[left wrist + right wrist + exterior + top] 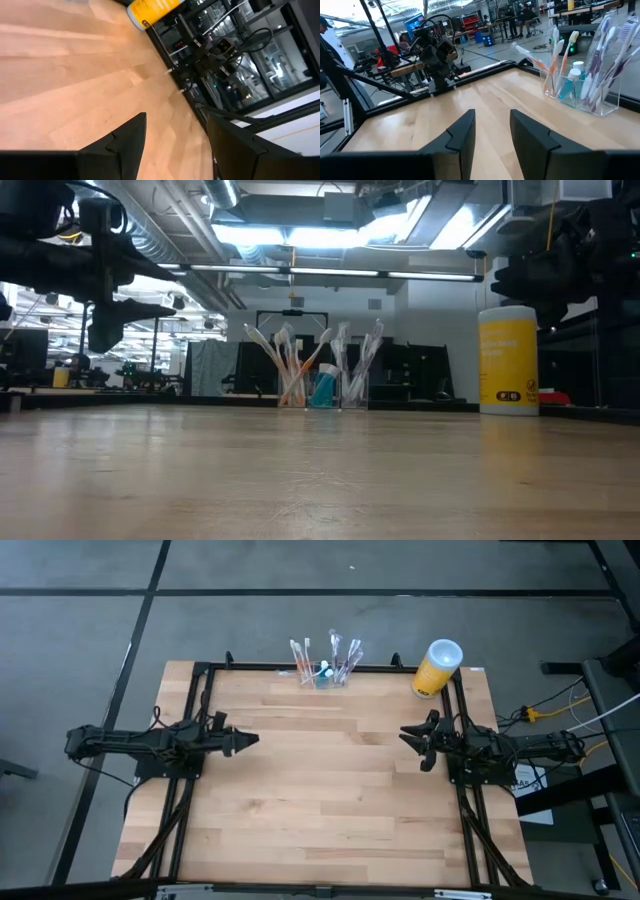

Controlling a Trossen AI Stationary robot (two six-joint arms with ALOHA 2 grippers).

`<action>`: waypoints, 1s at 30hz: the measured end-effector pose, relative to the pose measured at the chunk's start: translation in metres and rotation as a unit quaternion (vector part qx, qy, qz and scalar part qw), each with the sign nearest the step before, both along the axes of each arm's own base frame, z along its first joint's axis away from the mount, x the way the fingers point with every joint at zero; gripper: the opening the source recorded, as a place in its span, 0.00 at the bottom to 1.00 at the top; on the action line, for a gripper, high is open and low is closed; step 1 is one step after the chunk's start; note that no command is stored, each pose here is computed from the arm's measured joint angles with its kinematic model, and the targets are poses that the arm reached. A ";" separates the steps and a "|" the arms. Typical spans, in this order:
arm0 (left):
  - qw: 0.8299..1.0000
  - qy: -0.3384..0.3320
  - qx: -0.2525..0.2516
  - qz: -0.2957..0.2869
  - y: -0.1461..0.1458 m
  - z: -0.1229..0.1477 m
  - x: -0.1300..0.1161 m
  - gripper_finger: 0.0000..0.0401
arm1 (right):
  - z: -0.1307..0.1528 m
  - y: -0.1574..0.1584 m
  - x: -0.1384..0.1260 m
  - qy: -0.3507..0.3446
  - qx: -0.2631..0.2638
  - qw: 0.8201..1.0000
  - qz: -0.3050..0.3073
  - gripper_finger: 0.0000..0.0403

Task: Pick & Place toothbrushing station
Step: Return to Home Position

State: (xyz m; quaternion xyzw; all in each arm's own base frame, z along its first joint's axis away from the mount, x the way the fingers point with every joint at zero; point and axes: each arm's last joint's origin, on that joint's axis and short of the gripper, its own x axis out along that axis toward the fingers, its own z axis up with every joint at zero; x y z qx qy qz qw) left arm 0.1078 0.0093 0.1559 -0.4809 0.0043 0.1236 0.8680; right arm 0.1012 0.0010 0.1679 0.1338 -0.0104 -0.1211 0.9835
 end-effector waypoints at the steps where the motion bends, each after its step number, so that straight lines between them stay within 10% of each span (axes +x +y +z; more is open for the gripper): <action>1: 1.000 -0.001 -0.007 -0.002 0.000 0.000 0.000 0.51 | 0.000 0.000 0.000 0.000 0.000 1.000 0.000 0.31; 30: 1.000 0.002 0.009 -0.006 0.000 0.000 0.000 0.51 | 0.000 0.000 0.000 0.000 -0.001 1.000 0.000 0.31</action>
